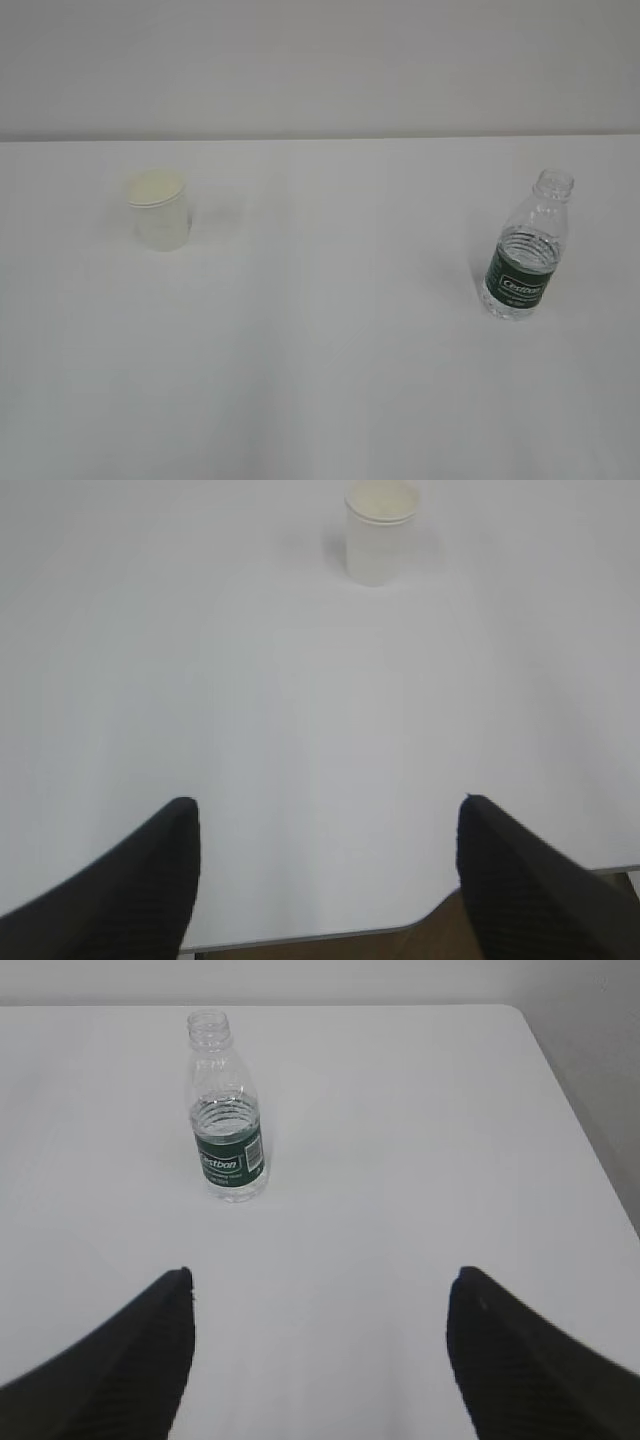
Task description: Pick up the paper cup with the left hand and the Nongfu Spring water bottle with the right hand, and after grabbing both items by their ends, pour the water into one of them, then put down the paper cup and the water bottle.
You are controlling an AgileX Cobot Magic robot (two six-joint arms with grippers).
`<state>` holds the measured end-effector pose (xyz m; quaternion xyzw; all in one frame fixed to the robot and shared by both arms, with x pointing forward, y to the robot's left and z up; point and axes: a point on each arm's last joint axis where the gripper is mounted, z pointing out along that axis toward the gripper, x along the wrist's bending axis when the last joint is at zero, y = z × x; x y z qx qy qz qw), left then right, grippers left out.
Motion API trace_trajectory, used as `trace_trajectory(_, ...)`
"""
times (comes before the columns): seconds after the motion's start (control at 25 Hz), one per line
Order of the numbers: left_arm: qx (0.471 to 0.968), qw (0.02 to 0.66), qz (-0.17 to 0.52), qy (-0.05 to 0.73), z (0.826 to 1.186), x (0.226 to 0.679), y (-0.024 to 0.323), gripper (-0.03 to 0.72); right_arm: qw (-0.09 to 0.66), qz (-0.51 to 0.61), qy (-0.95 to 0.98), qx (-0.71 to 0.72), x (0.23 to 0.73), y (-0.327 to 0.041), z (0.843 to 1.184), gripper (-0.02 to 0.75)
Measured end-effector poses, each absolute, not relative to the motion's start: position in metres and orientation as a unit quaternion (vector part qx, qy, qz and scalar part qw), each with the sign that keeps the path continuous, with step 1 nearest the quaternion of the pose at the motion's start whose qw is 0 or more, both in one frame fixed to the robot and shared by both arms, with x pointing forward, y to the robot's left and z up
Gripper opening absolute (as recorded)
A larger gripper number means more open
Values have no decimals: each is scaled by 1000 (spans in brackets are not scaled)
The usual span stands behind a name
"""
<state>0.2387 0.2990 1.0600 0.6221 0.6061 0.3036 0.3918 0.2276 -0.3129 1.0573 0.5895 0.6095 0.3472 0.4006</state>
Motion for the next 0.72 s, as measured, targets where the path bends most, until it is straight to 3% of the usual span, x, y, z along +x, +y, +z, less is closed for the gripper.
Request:
trace_trajectory(0.44, 622, 391, 296, 610, 1075, 275, 295, 568, 379, 354, 621, 588, 254, -306, 1066, 587)
trace_trajectory(0.72, 604, 424, 322, 594, 1086, 301, 292, 568, 384, 359, 624, 578, 276, -303, 1073, 587)
